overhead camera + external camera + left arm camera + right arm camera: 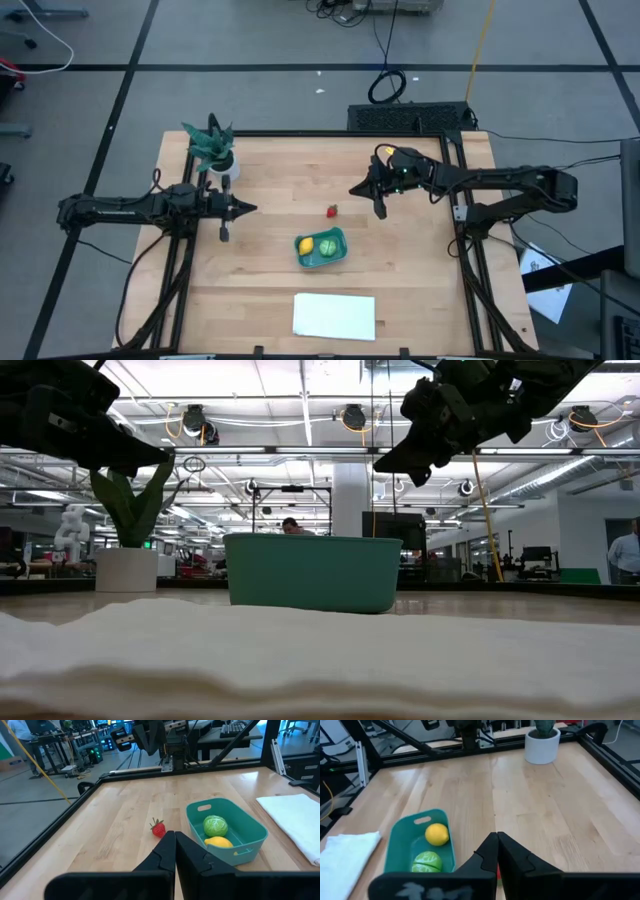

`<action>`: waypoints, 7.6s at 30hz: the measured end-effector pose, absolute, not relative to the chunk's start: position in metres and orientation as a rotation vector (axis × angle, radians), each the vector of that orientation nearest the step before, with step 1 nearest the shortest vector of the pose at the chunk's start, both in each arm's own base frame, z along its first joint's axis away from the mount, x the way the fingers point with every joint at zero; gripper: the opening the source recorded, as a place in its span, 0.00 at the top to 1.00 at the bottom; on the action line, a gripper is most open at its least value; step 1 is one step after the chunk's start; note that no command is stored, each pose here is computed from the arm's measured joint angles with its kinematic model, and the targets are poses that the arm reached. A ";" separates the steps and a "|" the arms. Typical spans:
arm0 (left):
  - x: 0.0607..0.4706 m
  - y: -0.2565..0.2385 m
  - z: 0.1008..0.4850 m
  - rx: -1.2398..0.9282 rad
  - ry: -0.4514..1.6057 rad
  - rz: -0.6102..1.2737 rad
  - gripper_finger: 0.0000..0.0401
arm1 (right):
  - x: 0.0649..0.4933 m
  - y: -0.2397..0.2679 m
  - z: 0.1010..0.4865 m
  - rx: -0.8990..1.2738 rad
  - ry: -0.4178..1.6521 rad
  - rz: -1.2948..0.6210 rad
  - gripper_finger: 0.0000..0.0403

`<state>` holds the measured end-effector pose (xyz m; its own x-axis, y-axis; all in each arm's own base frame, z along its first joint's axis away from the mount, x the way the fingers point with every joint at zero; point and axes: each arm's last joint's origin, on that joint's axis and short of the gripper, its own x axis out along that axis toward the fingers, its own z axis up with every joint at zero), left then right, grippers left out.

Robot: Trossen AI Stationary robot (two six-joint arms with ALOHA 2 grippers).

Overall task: Pick and placing Produce into tupperware
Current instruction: Put the red strawberry into the blue bin

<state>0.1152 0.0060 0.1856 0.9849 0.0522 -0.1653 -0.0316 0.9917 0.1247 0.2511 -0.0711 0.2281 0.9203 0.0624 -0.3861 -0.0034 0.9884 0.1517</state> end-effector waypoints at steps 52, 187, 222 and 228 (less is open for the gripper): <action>0.115 0.006 0.186 0.122 0.168 0.042 0.99 | 0.295 -0.085 0.247 0.152 0.615 0.099 1.00; 0.115 0.006 0.182 0.140 0.207 0.045 0.99 | 0.400 -0.096 0.172 -0.262 1.194 0.405 0.22; 0.115 0.006 0.182 0.136 0.206 0.046 0.99 | 0.398 -0.088 0.154 -0.207 1.136 0.448 0.22; 0.115 0.006 0.182 0.137 0.206 0.045 0.99 | 0.397 -0.088 0.150 -0.211 1.126 0.445 0.22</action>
<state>0.1145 0.0061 0.1822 0.9780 0.0588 -0.2004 -0.0309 0.9897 0.1397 0.3969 -0.0879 0.1502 0.3548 0.2364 -0.9045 -0.4454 0.8934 0.0588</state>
